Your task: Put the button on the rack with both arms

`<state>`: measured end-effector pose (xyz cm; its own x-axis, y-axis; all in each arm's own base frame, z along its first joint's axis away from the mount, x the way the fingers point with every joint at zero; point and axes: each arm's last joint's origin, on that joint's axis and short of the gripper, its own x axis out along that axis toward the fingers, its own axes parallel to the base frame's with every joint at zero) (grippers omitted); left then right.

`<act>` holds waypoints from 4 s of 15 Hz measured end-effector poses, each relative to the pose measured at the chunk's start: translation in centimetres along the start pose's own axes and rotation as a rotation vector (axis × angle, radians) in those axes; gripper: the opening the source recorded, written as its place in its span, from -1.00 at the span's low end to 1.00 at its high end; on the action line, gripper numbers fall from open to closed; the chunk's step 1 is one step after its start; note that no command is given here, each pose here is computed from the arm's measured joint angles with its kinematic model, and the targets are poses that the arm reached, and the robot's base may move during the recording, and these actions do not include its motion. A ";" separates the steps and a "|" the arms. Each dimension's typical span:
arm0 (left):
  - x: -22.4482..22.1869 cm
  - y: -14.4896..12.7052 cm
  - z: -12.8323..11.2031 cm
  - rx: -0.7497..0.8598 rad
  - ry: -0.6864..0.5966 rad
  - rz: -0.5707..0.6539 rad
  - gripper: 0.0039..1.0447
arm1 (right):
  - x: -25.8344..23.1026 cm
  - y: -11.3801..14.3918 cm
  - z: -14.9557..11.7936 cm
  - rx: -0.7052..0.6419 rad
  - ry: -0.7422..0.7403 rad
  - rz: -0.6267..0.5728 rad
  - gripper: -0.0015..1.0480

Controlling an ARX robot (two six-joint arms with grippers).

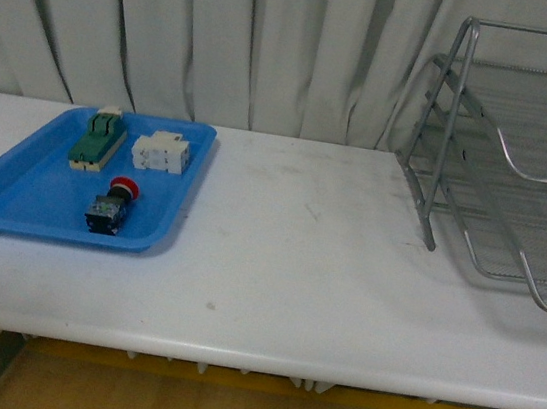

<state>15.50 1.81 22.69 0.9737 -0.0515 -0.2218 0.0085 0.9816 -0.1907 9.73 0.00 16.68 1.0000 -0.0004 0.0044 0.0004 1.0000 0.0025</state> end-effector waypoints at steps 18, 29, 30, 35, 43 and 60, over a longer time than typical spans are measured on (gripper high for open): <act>31.5 -0.7 -5.5 0.289 0.584 0.069 0.88 | 0.0 0.0 0.0 0.000 0.000 0.000 0.87; 34.6 0.0 -9.7 0.221 0.663 0.081 0.68 | 0.0 0.0 0.0 0.000 0.000 0.000 0.87; 34.7 -0.1 -9.7 0.218 0.662 0.071 0.44 | 0.0 0.0 0.0 0.000 0.000 0.000 0.87; 34.6 -0.2 -9.4 0.214 0.661 0.058 -0.30 | 0.0 0.0 0.0 0.000 0.000 0.000 0.87; 26.8 -2.3 -1.5 0.260 0.544 -0.118 -0.31 | 0.0 0.0 0.0 0.000 0.000 0.000 0.87; 11.8 -5.0 0.9 0.316 0.484 -0.255 -0.32 | 0.0 0.0 0.0 0.000 0.000 0.001 0.87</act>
<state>27.14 -3.52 21.84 0.7196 -0.2955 -0.6283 0.3656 0.9306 -0.0189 9.73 0.00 16.67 1.0000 0.0004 0.0040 -0.0004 1.0000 0.0025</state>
